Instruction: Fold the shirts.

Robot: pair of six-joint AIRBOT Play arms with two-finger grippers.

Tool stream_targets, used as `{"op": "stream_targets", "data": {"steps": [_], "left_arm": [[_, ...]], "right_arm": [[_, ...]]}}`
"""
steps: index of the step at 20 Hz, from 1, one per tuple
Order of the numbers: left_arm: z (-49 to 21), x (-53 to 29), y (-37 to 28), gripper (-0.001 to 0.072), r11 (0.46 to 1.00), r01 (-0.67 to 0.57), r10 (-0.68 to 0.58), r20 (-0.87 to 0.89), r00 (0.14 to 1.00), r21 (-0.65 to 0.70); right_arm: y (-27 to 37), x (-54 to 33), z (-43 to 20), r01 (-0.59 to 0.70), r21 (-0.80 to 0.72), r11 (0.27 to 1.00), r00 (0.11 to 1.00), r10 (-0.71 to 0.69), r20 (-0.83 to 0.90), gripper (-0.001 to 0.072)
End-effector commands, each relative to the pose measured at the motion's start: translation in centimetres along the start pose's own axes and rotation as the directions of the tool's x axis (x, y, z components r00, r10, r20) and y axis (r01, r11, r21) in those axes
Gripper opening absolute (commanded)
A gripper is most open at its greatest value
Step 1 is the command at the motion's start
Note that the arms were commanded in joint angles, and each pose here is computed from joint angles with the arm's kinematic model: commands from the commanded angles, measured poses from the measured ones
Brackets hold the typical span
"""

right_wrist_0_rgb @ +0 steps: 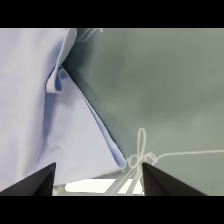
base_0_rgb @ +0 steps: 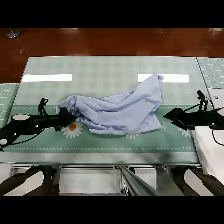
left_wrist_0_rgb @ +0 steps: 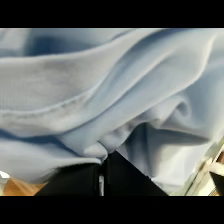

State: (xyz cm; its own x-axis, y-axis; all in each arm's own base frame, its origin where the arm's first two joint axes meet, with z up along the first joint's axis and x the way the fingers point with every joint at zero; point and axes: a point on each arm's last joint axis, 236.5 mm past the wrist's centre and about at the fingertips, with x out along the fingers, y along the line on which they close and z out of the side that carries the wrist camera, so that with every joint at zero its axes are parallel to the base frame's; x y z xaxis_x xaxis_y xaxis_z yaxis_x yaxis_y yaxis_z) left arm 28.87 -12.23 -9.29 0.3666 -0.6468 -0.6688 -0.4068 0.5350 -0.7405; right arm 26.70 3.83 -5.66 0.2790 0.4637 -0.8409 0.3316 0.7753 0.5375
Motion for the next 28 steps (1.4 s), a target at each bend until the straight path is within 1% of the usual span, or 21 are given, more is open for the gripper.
{"op": "stream_targets", "data": {"steps": [1,4,5,7,9,12,17,19,21,22,24,25,26,28], "left_arm": [[0.2,0.5,-1.7,0.0023,0.998,0.035,-0.033,-0.039,0.999,0.045],[0.5,-0.3,-4.3,0.0023,0.989,0.09,-0.083,-0.069,0.994,0.114],[0.6,-0.5,-5.1,0.0023,0.986,0.107,-0.098,-0.077,0.992,0.13],[1.2,-0.9,-6.4,0.0023,0.979,0.129,-0.118,-0.078,0.99,0.156],[1.5,-1.2,-7.3,0.0023,0.974,0.142,-0.13,-0.078,0.988,0.174],[1.4,-1.4,-7.7,0.0023,0.972,0.151,-0.137,-0.088,0.987,0.181],[1.3,-1.4,-7.7,0.0023,0.972,0.153,-0.138,-0.092,0.986,0.181],[1.1,-1.4,-7.7,0.0023,0.971,0.155,-0.14,-0.097,0.985,0.181],[0.8,-1.4,-7.8,0.0023,0.97,0.16,-0.142,-0.11,0.984,0.182],[0.7,-1.3,-7.8,0.0023,0.97,0.16,-0.141,-0.112,0.984,0.184],[0.7,-1.3,-7.9,0.0023,0.966,0.162,-0.141,-0.113,0.984,0.2],[0.7,-1.3,-7.9,0.0023,0.965,0.162,-0.141,-0.113,0.984,0.206],[0.7,-1.3,-7.9,0.0023,0.965,0.162,-0.141,-0.113,0.984,0.206],[0.6,-1.3,-8.0,0.0023,0.964,0.166,-0.144,-0.117,0.983,0.207]], "right_arm": [[-0.4,0.0,-0.9,0.018,-0.007,1.0,0.999,-0.018,-0.038,0.0619],[-2.8,-0.1,-2.5,0.118,0.01,0.993,0.988,-0.116,-0.1,0.0619],[-2.9,0.2,-3.1,0.122,0.03,0.992,0.986,-0.118,-0.117,0.0619],[-2.1,1.1,-4.5,0.109,0.006,0.994,0.982,-0.107,-0.155,0.0619],[-1.0,1.9,-4.8,0.1,-0.036,0.994,0.982,-0.104,-0.157,0.062],[1.1,2.8,-3.8,0.054,-0.035,0.998,0.993,-0.057,-0.103,0.0619],[1.7,5.3,-4.3,0.061,-0.047,0.997,0.977,-0.069,-0.202,0.0619],[2.5,6.3,-3.1,0.054,-0.048,0.997,0.979,-0.062,-0.196,0.0619],[3.6,7.0,-2.0,0.025,-0.012,1.0,0.98,-0.027,-0.198,0.0617],[4.1,7.2,-1.6,0.011,-0.008,1.0,0.98,-0.013,-0.2,0.0558],[4.1,7.5,-1.6,0.009,0.0,1.0,0.975,-0.009,-0.22,0.038],[4.1,7.6,-1.9,0.0,-0.017,1.0,0.972,-0.004,-0.235,0.0212],[4.5,7.6,-2.3,-0.027,-0.057,0.998,0.968,0.012,-0.251,0.0019],[5.4,7.3,-2.5,-0.076,-0.105,0.992,0.964,0.047,-0.261,0.0024]]}}
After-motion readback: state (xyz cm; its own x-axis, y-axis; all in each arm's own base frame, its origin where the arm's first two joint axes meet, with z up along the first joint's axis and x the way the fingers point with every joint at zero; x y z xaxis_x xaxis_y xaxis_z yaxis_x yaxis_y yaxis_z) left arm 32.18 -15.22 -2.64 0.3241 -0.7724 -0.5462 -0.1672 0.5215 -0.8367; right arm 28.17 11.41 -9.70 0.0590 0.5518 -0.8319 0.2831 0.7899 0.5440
